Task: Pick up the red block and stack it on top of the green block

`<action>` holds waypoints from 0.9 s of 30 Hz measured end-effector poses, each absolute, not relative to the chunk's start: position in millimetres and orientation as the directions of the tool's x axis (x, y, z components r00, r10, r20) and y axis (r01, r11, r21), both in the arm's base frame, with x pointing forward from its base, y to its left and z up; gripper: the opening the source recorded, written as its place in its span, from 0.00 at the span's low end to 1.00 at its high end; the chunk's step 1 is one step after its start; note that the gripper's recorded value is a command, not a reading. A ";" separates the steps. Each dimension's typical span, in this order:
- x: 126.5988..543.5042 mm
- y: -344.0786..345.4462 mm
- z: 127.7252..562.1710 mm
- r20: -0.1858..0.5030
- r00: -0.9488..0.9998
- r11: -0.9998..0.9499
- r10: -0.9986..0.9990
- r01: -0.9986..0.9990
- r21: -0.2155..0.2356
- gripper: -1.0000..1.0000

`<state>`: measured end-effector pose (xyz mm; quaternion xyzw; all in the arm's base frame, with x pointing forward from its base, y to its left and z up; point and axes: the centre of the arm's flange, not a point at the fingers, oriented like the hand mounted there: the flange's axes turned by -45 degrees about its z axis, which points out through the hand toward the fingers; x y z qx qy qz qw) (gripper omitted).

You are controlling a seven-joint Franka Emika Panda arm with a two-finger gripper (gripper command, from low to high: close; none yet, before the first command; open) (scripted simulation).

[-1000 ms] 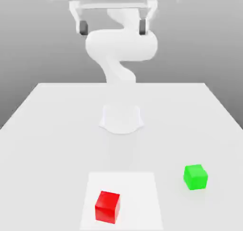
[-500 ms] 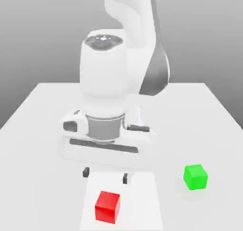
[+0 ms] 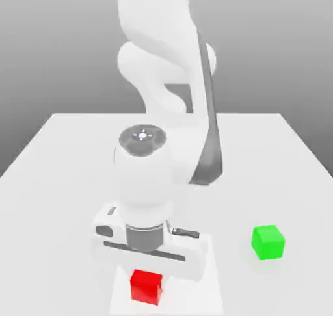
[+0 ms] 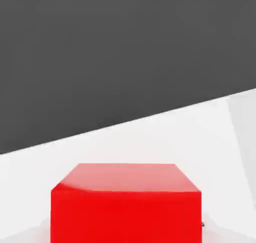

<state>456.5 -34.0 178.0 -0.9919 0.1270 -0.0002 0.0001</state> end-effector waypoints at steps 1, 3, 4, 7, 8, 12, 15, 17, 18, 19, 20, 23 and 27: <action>456.2 -34.0 189.7 0.000 0.968 -0.968 -0.252 -0.252 0.000 0.00; 454.4 -25.1 208.0 0.000 0.965 -0.965 -0.262 -0.262 -0.005 0.00; 452.8 -12.6 212.4 0.000 0.961 -0.961 -0.277 -0.277 -0.012 0.00; 445.3 29.6 222.8 -0.003 0.947 -0.946 -0.323 -0.322 -0.031 0.00; 441.6 45.7 225.7 -0.005 0.943 -0.942 -0.334 -0.334 -0.036 0.00; 421.1 105.0 236.1 -0.012 0.924 -0.922 -0.383 -0.383 -0.047 0.00; 402.0 141.1 242.1 -0.016 0.903 -0.902 -0.430 -0.430 -0.045 0.00; 387.4 163.6 245.0 -0.017 0.888 -0.887 -0.459 -0.460 -0.040 0.00; 379.8 173.7 246.1 -0.017 0.880 -0.879 -0.475 -0.476 -0.036 0.00; 372.2 182.9 246.9 -0.016 0.870 -0.870 -0.492 -0.492 -0.032 0.00; 364.3 192.0 247.4 -0.014 0.861 -0.860 -0.509 -0.509 -0.027 0.00; 339.2 216.5 247.6 -0.005 0.830 -0.830 -0.558 -0.558 -0.008 0.00; 337.1 219.4 233.1 0.006 0.808 -0.808 -0.590 -0.590 -0.004 0.00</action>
